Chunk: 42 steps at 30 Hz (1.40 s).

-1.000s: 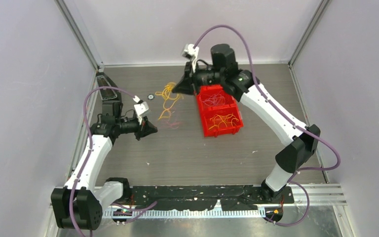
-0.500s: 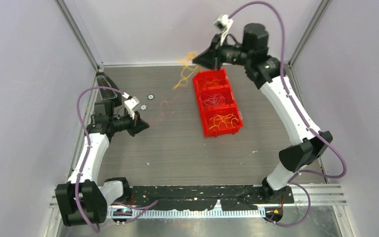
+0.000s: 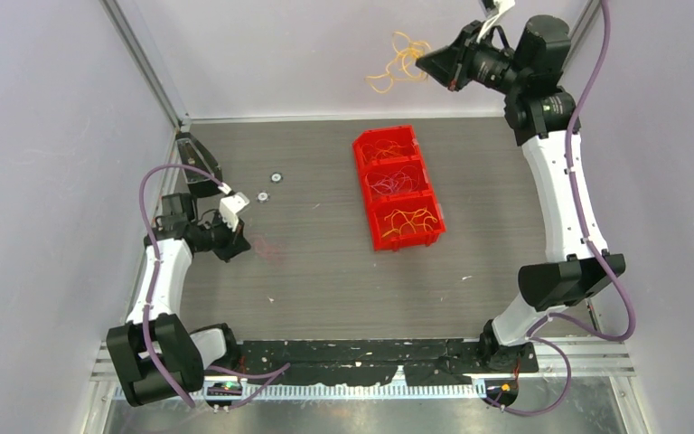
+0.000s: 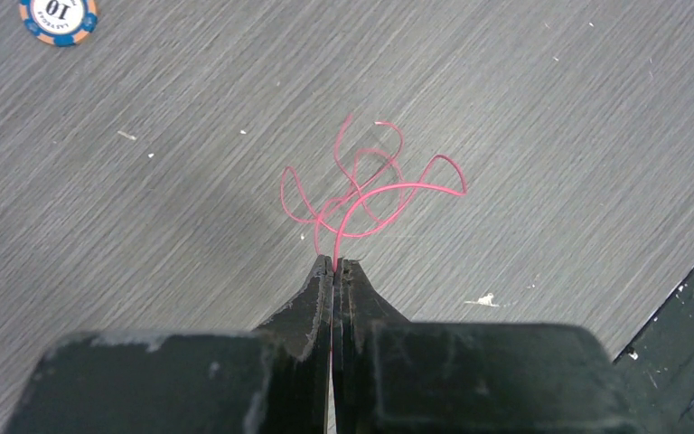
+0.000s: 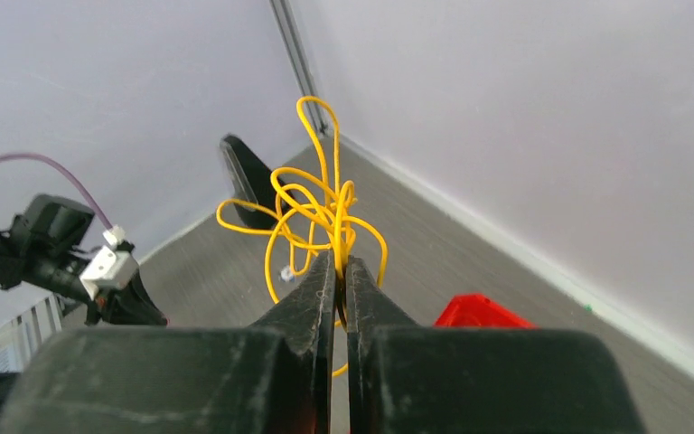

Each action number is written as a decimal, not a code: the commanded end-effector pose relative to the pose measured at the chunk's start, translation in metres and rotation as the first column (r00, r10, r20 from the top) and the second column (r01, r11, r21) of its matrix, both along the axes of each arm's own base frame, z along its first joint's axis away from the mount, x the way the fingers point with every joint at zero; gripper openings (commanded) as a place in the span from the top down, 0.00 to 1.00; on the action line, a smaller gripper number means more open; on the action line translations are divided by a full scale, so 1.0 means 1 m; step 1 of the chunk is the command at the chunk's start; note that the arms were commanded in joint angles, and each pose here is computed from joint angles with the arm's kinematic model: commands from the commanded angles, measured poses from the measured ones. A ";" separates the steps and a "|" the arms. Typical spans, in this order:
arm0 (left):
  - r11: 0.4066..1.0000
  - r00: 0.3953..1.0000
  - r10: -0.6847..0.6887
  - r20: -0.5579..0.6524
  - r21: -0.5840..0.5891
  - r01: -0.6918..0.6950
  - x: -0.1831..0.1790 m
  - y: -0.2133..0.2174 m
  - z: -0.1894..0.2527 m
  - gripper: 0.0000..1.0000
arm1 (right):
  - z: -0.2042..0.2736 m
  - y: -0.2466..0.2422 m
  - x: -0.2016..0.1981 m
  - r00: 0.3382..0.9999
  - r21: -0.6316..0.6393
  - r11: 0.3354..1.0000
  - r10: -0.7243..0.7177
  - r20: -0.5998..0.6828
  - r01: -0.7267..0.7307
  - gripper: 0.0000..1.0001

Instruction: Untangle the cables

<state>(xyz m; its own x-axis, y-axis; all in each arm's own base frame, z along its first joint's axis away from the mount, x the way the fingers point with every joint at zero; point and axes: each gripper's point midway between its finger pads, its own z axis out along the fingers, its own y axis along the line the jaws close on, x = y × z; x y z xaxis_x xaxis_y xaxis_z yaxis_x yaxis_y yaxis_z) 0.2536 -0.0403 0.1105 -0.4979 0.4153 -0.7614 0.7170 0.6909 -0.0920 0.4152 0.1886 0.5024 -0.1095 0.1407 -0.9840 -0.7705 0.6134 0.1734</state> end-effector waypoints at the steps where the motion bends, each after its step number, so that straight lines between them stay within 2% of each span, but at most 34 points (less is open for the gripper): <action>1: 1.000 0.999 -0.026 0.039 0.018 0.026 0.004 0.002 0.014 1.00 | -0.031 -0.008 -0.008 0.999 -0.094 0.995 -0.022 -0.028 0.020 0.95; 6: 1.000 1.000 -0.006 0.024 0.002 0.006 0.005 0.001 0.017 1.00 | -0.112 -0.024 -0.019 0.983 -0.257 0.966 -0.077 -0.165 0.032 0.95; 11: 1.000 1.000 0.019 -0.002 -0.012 -0.019 0.005 0.000 0.014 1.00 | -0.180 -0.042 -0.003 0.965 -0.411 0.909 -0.168 -0.203 0.072 0.95; 16: 0.999 0.999 0.051 -0.001 -0.003 -0.051 0.011 0.004 0.018 1.00 | -0.244 -0.052 -0.014 0.946 -0.530 0.848 -0.150 -0.288 -0.027 0.95; 19: 0.996 0.996 0.086 0.003 -0.022 -0.086 0.016 0.004 0.020 1.00 | -0.257 -0.051 -0.033 0.950 -0.545 0.834 -0.100 -0.295 -0.081 0.95; 23: 0.989 0.991 0.130 -0.022 -0.070 -0.131 0.018 0.001 0.024 1.00 | -0.294 -0.050 -0.052 0.942 -0.607 0.782 -0.084 -0.326 -0.140 0.94; 27: 0.988 0.990 0.137 -0.040 -0.072 -0.139 0.014 0.000 0.021 1.00 | -0.332 -0.054 -0.058 0.941 -0.712 0.682 -0.107 -0.322 -0.166 0.95; 30: 0.988 0.990 0.140 -0.035 -0.061 -0.142 0.013 0.002 0.022 1.00 | -0.343 -0.051 -0.055 0.952 -0.750 0.645 -0.114 -0.283 -0.146 0.95; 35: 0.988 0.989 0.142 -0.032 -0.063 -0.144 0.014 0.001 0.024 1.00 | -0.378 -0.053 -0.060 0.951 -0.821 0.539 -0.110 -0.289 -0.187 0.95; 42: 0.986 0.988 0.148 -0.037 -0.070 -0.150 0.014 0.001 0.025 1.00 | -0.424 -0.043 -0.063 0.941 -0.835 0.480 -0.051 -0.334 -0.270 0.95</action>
<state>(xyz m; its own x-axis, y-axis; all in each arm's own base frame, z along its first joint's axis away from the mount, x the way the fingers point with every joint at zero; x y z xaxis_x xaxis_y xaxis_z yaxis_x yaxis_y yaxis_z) 0.2579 -0.0399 0.1181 -0.6199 0.2789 -0.7334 0.5939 0.7777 -0.2063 0.3403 0.1419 0.0958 -0.4007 -0.7485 -0.5284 -0.8356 0.5351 -0.1243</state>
